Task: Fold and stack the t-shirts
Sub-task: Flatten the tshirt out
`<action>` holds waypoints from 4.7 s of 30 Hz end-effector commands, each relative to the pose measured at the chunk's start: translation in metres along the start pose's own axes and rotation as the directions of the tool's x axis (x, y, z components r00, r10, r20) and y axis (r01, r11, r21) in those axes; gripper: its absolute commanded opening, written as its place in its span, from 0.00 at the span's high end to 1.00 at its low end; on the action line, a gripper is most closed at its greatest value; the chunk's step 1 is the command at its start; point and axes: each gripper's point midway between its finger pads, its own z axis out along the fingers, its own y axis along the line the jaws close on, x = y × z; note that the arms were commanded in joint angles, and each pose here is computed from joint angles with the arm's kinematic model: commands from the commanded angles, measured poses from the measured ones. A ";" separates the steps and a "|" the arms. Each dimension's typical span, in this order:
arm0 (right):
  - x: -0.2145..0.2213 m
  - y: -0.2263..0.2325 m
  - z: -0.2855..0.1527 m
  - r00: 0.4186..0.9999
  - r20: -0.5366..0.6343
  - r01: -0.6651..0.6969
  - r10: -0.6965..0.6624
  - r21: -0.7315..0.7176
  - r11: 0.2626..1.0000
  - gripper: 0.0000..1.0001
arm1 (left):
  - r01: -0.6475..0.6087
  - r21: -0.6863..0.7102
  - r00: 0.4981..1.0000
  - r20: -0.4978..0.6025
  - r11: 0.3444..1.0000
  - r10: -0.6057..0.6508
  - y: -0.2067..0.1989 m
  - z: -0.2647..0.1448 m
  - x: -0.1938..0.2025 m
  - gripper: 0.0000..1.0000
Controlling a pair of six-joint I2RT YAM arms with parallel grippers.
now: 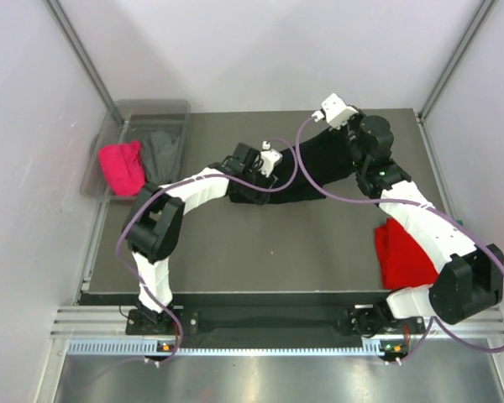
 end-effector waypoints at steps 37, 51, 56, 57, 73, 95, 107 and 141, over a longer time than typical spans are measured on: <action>0.011 -0.113 -0.162 0.924 0.107 -0.379 0.367 0.120 0.918 1.00 | -0.276 -0.295 0.844 0.381 0.915 0.377 0.021 -0.261 -0.108 1.00; 0.089 -0.021 -0.074 0.926 -0.125 -0.359 0.356 0.005 0.934 1.00 | -0.221 -0.253 0.941 0.199 0.942 0.275 0.037 -0.151 -0.035 0.46; 0.093 -0.009 -0.079 0.916 -0.126 -0.387 0.382 -0.015 0.922 1.00 | -0.386 -0.017 0.917 -0.114 0.923 0.381 -0.002 -0.162 0.080 0.50; 0.094 -0.006 -0.078 0.913 -0.132 -0.393 0.386 -0.023 0.919 1.00 | -0.389 0.024 0.907 -0.167 0.921 0.388 -0.006 -0.165 0.099 0.48; 0.099 0.014 -0.075 0.884 -0.173 -0.452 0.435 -0.072 0.889 1.00 | -0.241 0.289 0.842 -0.412 0.926 0.348 -0.042 -0.153 0.196 0.44; 0.102 0.022 -0.074 0.881 -0.180 -0.457 0.437 -0.087 0.885 1.00 | -0.259 0.215 0.815 -0.475 0.942 0.333 -0.045 -0.108 0.206 1.00; 0.077 -0.011 -0.111 0.881 -0.106 -0.469 0.461 -0.059 0.881 1.00 | -0.354 0.127 0.916 -0.155 0.927 0.371 -0.050 -0.206 0.085 1.00; 0.136 0.028 -0.002 0.804 -0.281 -0.558 0.524 -0.052 0.828 1.00 | -0.373 -0.259 0.928 -0.121 0.891 0.353 0.088 -0.111 0.036 0.48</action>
